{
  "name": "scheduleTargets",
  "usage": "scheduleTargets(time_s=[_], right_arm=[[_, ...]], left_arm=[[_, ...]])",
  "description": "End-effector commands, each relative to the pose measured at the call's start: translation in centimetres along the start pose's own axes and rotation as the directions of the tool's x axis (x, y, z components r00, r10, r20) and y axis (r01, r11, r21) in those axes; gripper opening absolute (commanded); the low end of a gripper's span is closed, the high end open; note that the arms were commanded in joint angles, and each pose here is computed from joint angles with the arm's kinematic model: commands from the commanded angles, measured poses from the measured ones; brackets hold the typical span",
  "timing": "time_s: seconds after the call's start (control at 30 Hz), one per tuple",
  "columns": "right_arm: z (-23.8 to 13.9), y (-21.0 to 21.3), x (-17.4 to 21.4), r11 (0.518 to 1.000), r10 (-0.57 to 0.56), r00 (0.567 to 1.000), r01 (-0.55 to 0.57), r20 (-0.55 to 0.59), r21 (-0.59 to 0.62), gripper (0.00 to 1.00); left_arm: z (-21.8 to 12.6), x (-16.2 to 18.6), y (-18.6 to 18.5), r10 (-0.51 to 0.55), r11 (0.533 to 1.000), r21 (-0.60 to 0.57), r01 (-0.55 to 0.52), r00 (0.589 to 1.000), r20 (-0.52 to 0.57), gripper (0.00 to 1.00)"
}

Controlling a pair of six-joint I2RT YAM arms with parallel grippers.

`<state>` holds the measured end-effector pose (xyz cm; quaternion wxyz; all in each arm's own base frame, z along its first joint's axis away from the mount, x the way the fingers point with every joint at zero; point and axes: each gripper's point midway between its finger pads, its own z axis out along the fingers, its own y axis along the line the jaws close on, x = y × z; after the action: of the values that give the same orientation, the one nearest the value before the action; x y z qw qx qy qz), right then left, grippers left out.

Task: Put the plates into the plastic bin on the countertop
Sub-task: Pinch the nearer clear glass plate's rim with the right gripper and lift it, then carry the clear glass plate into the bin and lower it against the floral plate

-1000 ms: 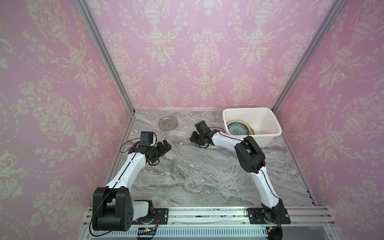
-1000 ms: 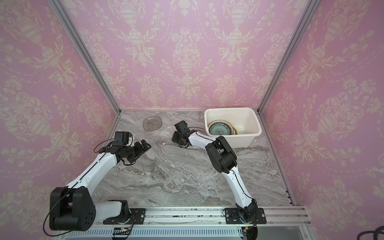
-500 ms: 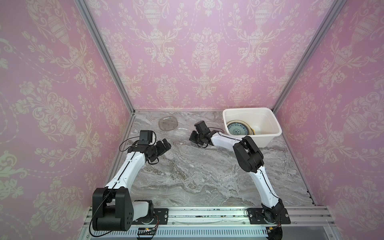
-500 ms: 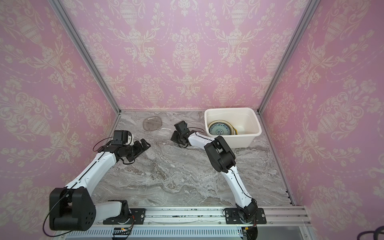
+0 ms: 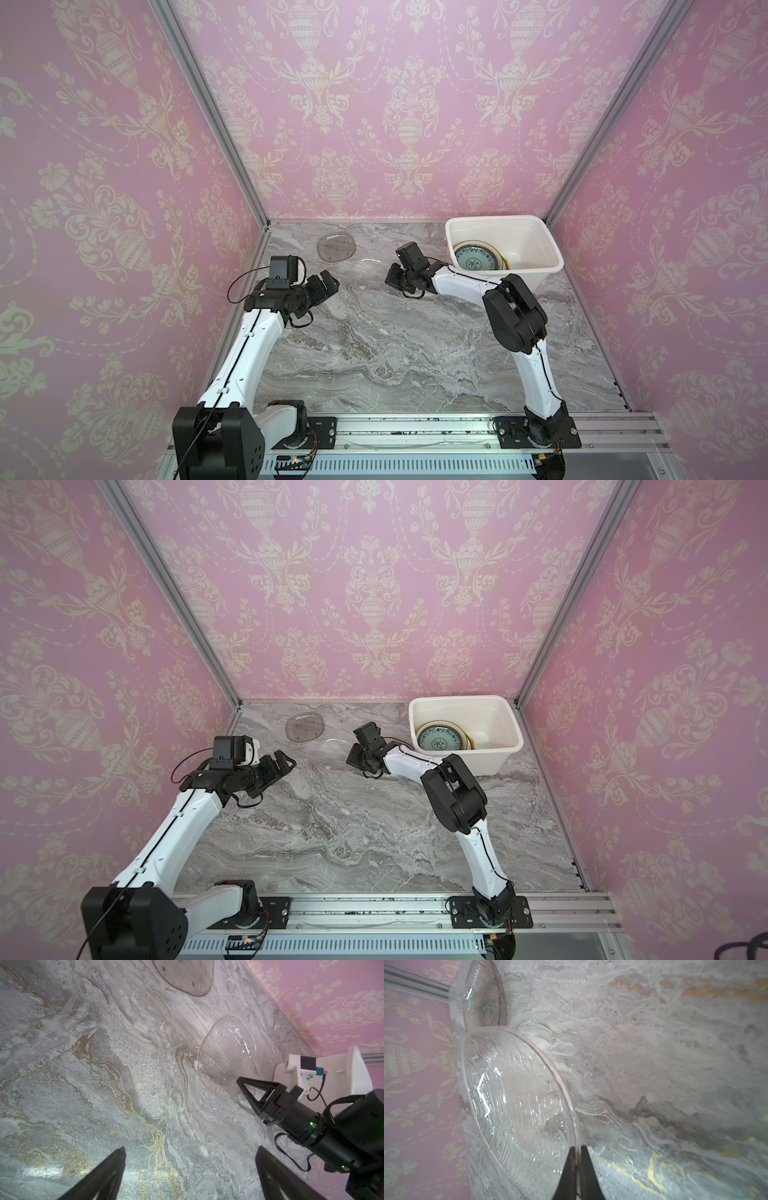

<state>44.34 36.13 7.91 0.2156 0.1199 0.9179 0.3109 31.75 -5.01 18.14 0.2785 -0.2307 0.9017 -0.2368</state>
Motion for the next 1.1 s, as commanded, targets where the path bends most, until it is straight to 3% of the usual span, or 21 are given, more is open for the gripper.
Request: scheduleTargets(time_s=[0.0,0.17,0.3,0.43,0.67,0.9,1.07], right_arm=[[-3.6,2.6,0.4,0.997,-0.068,0.998,0.068,0.014,-0.045,0.00],[-7.4,3.8,0.7,0.988,-0.150,0.989,0.151,0.015,-0.043,0.00],[-11.3,5.4,-0.5,0.970,-0.240,0.969,0.242,0.055,-0.038,0.00],[-15.1,5.7,-2.3,0.964,-0.262,0.959,0.266,0.106,-0.019,0.00],[-21.4,2.5,-6.6,0.983,-0.180,0.965,0.186,0.193,-0.013,0.00],[-26.8,-3.4,-10.4,0.999,-0.038,0.957,0.042,0.289,-0.007,0.00],[-29.2,-8.3,-11.8,0.993,0.114,0.929,-0.119,0.353,-0.008,0.00]], left_arm=[[-1.6,-0.5,-0.4,-0.015,1.000,0.006,0.015,0.999,0.029,0.99],[-3.2,-1.1,-1.3,-0.037,0.998,0.044,0.033,0.995,0.092,0.99],[-4.4,-1.1,-2.1,-0.046,0.996,0.079,0.038,0.993,0.111,0.99],[-5.9,-1.3,-4.2,-0.027,0.989,0.149,0.009,0.992,0.121,0.99],[-8.2,-0.2,-10.7,0.208,0.946,0.223,-0.237,0.967,0.147,0.99],[-7.2,2.5,-16.6,0.442,0.861,0.228,-0.455,0.890,0.108,0.99],[-5.5,3.8,-19.8,0.512,0.823,0.229,-0.520,0.854,0.098,0.99]])
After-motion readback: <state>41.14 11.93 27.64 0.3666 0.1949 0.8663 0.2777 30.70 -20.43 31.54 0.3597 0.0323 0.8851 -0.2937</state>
